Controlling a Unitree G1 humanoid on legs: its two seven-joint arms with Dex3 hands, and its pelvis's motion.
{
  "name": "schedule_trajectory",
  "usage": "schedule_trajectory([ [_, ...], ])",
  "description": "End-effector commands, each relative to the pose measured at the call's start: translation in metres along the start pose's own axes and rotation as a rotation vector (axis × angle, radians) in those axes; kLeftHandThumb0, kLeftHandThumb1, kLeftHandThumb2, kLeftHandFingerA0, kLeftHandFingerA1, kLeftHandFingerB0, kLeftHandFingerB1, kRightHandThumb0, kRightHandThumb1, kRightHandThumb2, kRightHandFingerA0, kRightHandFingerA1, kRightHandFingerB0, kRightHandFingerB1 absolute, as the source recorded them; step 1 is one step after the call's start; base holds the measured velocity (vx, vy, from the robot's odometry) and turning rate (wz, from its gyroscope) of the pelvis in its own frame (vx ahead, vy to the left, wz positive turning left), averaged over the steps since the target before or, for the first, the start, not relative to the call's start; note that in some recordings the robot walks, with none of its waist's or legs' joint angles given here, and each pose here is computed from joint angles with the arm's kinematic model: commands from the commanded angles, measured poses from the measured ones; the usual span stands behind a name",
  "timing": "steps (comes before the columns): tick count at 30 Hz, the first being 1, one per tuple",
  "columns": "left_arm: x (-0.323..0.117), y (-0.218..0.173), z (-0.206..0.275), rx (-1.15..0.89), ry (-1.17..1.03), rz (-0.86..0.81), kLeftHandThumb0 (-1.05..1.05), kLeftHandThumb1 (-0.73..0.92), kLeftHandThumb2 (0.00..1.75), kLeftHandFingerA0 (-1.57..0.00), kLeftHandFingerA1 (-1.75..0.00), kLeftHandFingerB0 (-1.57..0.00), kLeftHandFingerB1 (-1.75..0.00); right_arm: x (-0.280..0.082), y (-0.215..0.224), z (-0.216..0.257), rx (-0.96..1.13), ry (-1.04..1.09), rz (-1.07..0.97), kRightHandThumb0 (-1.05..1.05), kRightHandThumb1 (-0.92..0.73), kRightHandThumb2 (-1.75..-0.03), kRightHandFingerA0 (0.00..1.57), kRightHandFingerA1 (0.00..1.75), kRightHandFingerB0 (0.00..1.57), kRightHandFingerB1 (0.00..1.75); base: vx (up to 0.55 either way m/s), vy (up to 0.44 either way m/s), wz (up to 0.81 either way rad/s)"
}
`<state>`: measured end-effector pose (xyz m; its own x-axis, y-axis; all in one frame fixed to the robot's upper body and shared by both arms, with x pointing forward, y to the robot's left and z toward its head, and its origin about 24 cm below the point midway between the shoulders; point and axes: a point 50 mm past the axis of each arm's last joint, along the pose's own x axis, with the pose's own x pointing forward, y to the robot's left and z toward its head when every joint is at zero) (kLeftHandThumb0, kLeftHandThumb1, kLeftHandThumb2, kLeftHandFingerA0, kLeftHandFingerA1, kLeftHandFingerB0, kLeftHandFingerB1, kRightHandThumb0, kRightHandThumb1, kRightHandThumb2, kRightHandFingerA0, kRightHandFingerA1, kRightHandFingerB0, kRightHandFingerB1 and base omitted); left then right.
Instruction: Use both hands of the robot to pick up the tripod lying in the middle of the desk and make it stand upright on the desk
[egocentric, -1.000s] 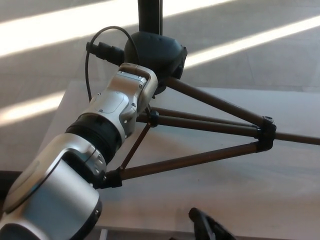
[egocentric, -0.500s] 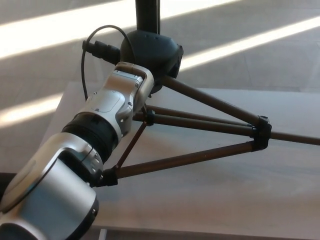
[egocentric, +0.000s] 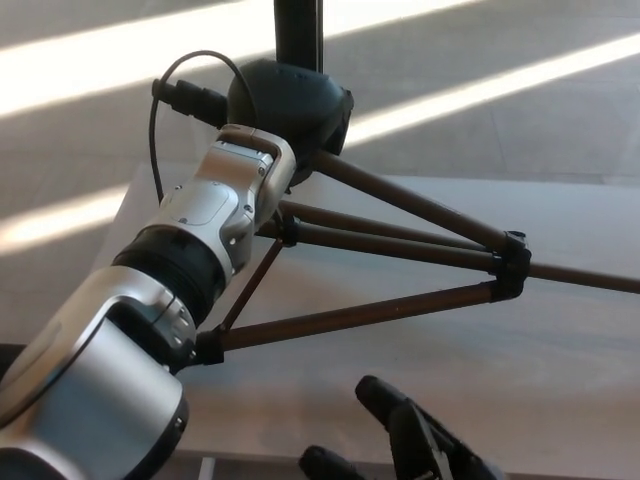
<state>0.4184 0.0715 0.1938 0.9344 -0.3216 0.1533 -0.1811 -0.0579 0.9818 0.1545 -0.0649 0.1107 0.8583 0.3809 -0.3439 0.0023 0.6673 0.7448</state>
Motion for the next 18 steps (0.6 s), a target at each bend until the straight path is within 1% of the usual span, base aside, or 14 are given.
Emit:
schedule_trajectory([
  [1,0.000,0.016,-0.009,0.018,0.001,0.130,-0.21,0.56,0.89,-0.92,-1.41,-0.81,-1.01,0.005,0.009,0.018,0.065,-0.021,-0.029,-0.67,-0.75,-0.62,0.39,0.86,0.38,0.47,0.00,0.000,0.00],
  [2,0.000,0.015,-0.009,0.019,0.004,0.125,-0.21,0.56,0.89,-0.92,-1.41,-0.81,-1.01,0.006,0.008,0.020,0.063,-0.027,-0.031,-0.67,-0.75,-0.62,0.39,0.86,0.38,0.47,0.00,0.000,0.00],
  [3,0.000,0.015,-0.009,0.014,0.006,0.127,-0.24,0.57,0.90,-0.91,-1.55,-0.81,-1.12,0.008,0.006,0.022,0.080,-0.036,-0.041,-0.65,-0.73,-0.62,0.36,0.84,0.38,0.46,0.00,0.000,0.00],
  [5,-0.001,0.014,-0.009,0.013,0.008,0.123,-0.19,0.57,0.89,-0.92,-1.64,-0.79,-1.20,0.015,0.002,0.027,0.087,-0.057,-0.078,-0.64,-0.74,-0.62,0.38,0.83,0.40,0.44,0.00,0.000,0.00],
  [8,-0.001,0.012,-0.007,0.004,0.002,0.123,-0.20,0.57,0.85,-0.90,-1.66,-0.78,-1.22,0.023,-0.008,0.035,0.091,-0.091,-0.151,-0.63,-0.72,-0.62,0.40,0.75,0.44,0.43,0.00,0.000,0.00],
  [9,-0.002,0.012,-0.008,0.005,0.001,0.121,-0.22,0.60,0.88,-0.98,-1.69,-0.79,-1.20,0.026,-0.010,0.037,0.091,-0.097,-0.168,-0.62,-0.73,-0.61,0.41,0.75,0.44,0.43,0.00,0.000,0.00],
  [11,-0.002,0.012,-0.008,0.001,0.002,0.118,-0.22,0.60,0.90,-0.90,-1.55,-0.79,-1.10,0.031,-0.015,0.040,0.100,-0.106,-0.201,-0.61,-0.73,-0.62,0.41,0.76,0.46,0.45,0.00,0.000,0.00],
  [12,-0.001,0.013,-0.007,0.001,0.002,0.122,-0.20,0.57,0.92,-0.91,-1.44,-0.80,-1.06,0.035,-0.019,0.043,0.103,-0.118,-0.218,-0.61,-0.74,-0.62,0.44,0.73,0.47,0.42,0.00,0.000,0.00],
  [13,-0.002,0.015,-0.007,-0.003,-0.002,0.137,-0.20,0.57,0.92,-0.91,-1.44,-0.80,-1.06,0.039,-0.022,0.047,0.102,-0.133,-0.231,-0.61,-0.74,-0.62,0.44,0.73,0.47,0.42,0.00,0.000,0.00],
  [14,-0.002,0.015,-0.007,-0.010,-0.006,0.143,-0.23,0.57,0.93,-0.91,-1.56,-0.82,-1.13,0.043,-0.025,0.050,0.096,-0.144,-0.233,-0.61,-0.74,-0.62,0.43,0.72,0.48,0.42,0.00,0.000,0.00],
  [15,-0.002,0.015,-0.006,-0.012,-0.007,0.142,-0.23,0.57,0.93,-0.91,-1.56,-0.82,-1.13,0.043,-0.026,0.051,0.097,-0.145,-0.235,-0.61,-0.74,-0.62,0.43,0.72,0.48,0.42,0.00,0.000,0.00],
  [16,-0.002,0.016,-0.006,-0.011,-0.010,0.155,-0.19,0.55,0.95,-0.92,-1.47,-0.82,-1.07,0.049,-0.029,0.057,0.087,-0.171,-0.247,-0.61,-0.74,-0.62,0.44,0.70,0.49,0.43,0.00,0.000,0.00],
  [17,-0.002,0.016,-0.006,-0.028,-0.012,0.157,-0.19,0.55,0.94,-0.91,-1.62,-0.81,-1.21,0.053,-0.032,0.060,0.087,-0.180,-0.249,-0.66,-0.62,-0.76,0.43,0.71,0.44,0.49,0.00,0.000,0.00],
  [18,-0.002,0.016,-0.006,-0.029,-0.011,0.155,-0.18,0.55,0.93,-0.91,-1.64,-0.80,-1.23,0.055,-0.033,0.063,0.101,-0.188,-0.245,-0.60,-0.74,-0.63,0.41,0.70,0.46,0.44,0.00,0.000,0.00],
])
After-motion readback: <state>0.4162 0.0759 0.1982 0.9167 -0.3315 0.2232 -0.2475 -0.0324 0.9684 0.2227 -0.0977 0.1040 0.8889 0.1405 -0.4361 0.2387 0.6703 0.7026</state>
